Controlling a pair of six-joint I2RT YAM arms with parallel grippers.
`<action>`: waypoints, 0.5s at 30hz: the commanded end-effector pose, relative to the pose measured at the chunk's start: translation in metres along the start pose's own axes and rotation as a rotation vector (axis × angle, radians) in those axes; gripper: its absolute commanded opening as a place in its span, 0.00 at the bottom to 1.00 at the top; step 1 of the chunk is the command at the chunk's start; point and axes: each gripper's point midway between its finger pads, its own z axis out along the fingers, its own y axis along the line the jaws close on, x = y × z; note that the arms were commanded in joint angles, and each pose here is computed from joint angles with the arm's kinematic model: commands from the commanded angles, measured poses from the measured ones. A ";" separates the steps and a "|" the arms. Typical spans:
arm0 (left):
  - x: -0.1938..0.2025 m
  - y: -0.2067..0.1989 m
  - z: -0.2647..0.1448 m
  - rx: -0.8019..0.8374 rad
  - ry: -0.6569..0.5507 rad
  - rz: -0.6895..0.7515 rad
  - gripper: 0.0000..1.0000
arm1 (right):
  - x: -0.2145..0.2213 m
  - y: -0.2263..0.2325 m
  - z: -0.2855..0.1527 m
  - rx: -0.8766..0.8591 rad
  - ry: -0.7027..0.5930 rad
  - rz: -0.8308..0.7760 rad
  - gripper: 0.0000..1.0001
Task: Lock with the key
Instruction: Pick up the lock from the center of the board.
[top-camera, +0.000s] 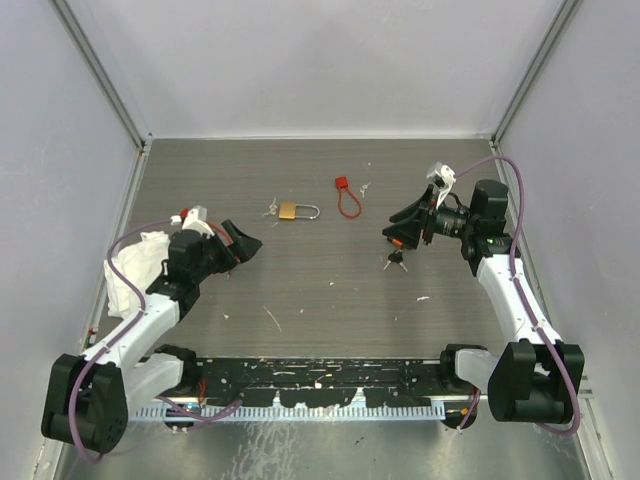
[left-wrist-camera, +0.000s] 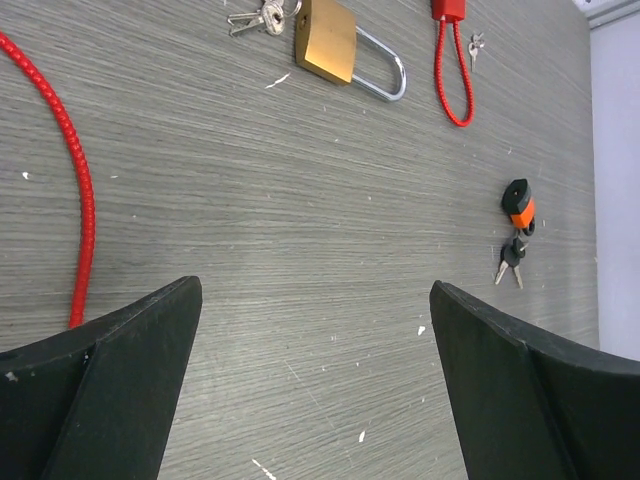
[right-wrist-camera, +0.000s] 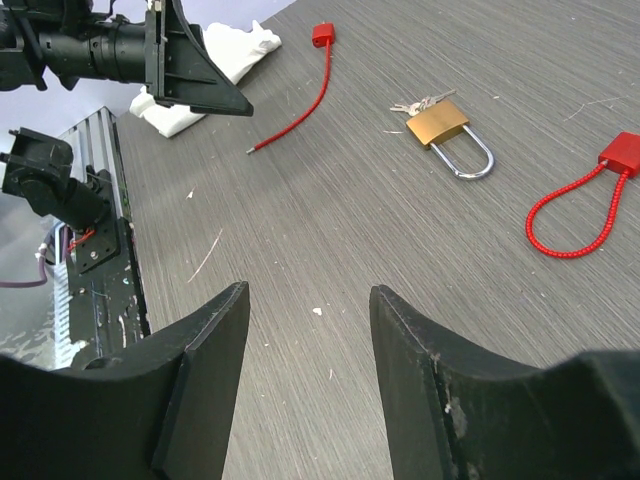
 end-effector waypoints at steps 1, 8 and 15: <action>-0.027 -0.022 0.001 0.076 -0.062 -0.021 0.98 | -0.008 0.003 0.000 -0.015 -0.011 -0.045 0.56; -0.036 -0.015 0.006 0.049 -0.068 -0.042 0.98 | -0.007 0.002 0.000 -0.013 -0.009 -0.047 0.57; -0.046 -0.004 0.011 0.022 -0.082 -0.077 0.98 | -0.006 0.002 -0.001 -0.011 -0.006 -0.048 0.56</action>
